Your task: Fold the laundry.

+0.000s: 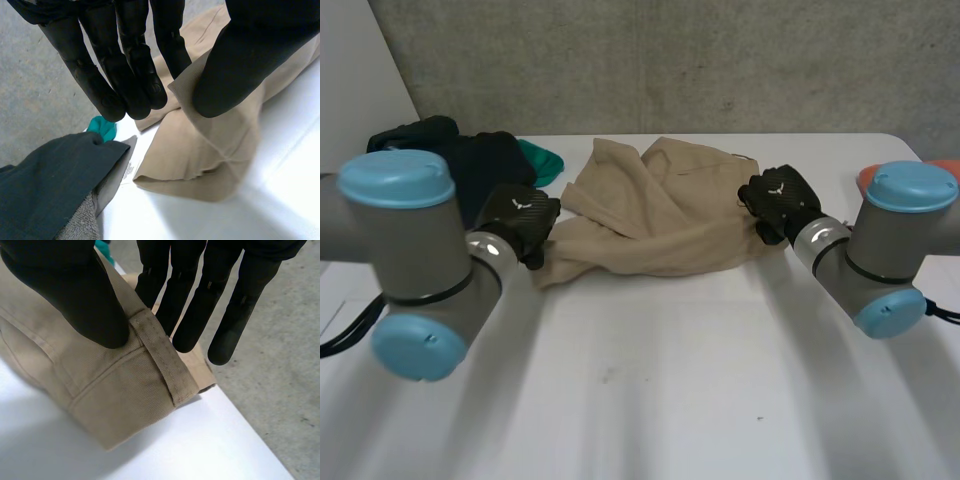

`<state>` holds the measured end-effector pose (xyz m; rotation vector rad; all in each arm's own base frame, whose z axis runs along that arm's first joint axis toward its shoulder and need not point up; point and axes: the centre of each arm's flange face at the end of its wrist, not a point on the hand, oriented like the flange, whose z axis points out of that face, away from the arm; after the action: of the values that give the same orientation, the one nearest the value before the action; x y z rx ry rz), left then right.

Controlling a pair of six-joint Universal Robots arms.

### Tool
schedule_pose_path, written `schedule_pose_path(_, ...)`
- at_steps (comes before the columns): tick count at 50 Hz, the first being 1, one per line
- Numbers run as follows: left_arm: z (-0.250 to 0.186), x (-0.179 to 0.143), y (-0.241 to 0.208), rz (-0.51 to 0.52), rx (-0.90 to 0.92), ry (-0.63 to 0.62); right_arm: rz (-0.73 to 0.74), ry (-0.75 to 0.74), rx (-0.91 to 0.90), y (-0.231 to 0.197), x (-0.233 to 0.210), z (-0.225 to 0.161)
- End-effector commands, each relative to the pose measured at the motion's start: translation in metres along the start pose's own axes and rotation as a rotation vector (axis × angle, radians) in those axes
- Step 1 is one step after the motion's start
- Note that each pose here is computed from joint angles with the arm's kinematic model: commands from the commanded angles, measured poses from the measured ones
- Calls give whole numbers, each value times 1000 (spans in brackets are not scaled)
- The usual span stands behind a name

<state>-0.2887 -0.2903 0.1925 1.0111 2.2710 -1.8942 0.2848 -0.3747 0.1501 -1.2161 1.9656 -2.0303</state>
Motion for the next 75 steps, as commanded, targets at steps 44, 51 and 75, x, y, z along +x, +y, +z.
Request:
schedule_pose_path(44, 10, 22, 6, 45, -114, 153, 78, -104, -271, -9, 24, -45)
schedule_pose_path(51, 12, 29, 20, -1, -213, 204, 106, -121, -308, 6, 27, -53)
schedule_pose_path(75, 47, 26, 33, -2, -221, 125, 116, -137, -162, 30, 3, -19)
